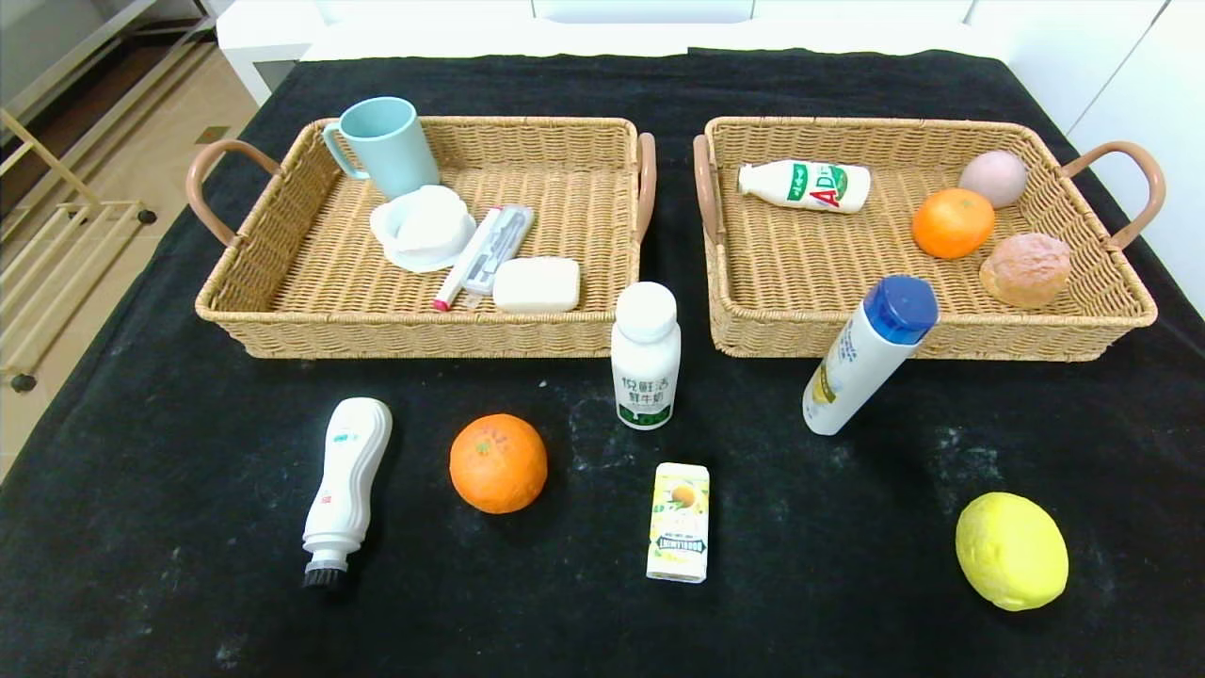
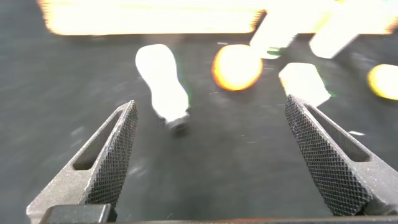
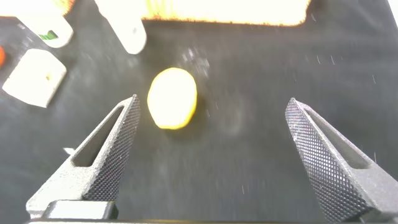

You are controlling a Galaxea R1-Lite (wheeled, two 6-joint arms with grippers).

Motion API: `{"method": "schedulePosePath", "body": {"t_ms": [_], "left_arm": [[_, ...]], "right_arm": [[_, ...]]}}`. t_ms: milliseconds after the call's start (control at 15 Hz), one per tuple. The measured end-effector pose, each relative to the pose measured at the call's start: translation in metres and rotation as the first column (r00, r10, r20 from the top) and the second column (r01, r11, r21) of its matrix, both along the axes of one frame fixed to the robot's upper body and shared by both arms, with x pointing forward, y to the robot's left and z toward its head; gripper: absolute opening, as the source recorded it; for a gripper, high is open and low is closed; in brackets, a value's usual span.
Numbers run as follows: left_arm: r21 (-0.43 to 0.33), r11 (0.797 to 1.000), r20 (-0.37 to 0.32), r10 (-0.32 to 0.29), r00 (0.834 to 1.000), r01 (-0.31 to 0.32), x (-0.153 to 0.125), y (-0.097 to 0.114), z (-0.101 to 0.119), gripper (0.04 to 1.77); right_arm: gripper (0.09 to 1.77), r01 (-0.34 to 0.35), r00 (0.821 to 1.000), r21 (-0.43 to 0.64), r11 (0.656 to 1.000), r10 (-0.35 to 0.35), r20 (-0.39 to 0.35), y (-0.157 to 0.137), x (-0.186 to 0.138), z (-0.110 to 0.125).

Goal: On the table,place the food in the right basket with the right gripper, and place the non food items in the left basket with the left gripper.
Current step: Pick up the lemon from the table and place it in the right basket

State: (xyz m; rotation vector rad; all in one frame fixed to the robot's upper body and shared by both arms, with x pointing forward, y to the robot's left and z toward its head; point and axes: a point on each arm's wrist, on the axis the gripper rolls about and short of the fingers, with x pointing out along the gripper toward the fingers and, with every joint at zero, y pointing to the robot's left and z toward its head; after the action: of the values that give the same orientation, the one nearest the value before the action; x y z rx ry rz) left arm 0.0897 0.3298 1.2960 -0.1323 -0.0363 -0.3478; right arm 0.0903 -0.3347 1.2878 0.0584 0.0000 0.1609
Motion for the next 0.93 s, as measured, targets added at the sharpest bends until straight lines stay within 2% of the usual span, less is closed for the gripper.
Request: {"method": "schedulePosePath", "body": {"t_ms": [67,133,267,400,467,600,733,933], "left_arm": [[0.006,0.999,-0.019,-0.037,0.999,0.038,0.008,-0.002,0.009,1.72],[0.126,0.968,-0.096,-0.205,0.974,0.216,0.062,-0.024,0.043,1.72],[0.127,0.952,-0.076,-0.269,0.96,0.277,0.078,-0.033,0.051,1.72],[0.127,0.927,-0.09,-0.343,0.935,0.352,0.091,-0.041,0.054,1.72],[0.13,0.919,-0.106,-0.361,0.927,0.373,0.097,-0.044,0.055,1.72],[0.155,0.909,-0.128,-0.369,0.92,0.386,0.107,-0.049,0.053,1.72],[0.172,0.899,-0.144,-0.382,0.913,0.403,0.115,-0.052,0.053,1.72],[0.172,0.898,-0.156,-0.381,0.911,0.405,0.125,-0.057,0.055,1.72]], "right_arm": [[1.71,-0.011,1.0,-0.002,1.0,0.011,-0.01,0.001,0.008,0.011],[1.71,-0.065,0.998,-0.008,0.998,0.065,0.019,0.011,0.079,0.057],[1.71,-0.133,0.991,-0.01,0.991,0.133,-0.01,0.019,0.09,0.058],[1.71,-0.194,0.981,-0.009,0.981,0.193,-0.033,0.028,0.099,0.06],[1.71,-0.213,0.976,-0.008,0.977,0.213,-0.038,0.032,0.104,0.062],[1.71,-0.244,0.968,-0.009,0.97,0.243,-0.056,0.039,0.113,0.065],[1.71,-0.226,0.973,-0.013,0.974,0.225,-0.059,0.046,0.121,0.066],[1.71,-0.222,0.973,-0.02,0.975,0.22,-0.066,0.055,0.132,0.064]]}}
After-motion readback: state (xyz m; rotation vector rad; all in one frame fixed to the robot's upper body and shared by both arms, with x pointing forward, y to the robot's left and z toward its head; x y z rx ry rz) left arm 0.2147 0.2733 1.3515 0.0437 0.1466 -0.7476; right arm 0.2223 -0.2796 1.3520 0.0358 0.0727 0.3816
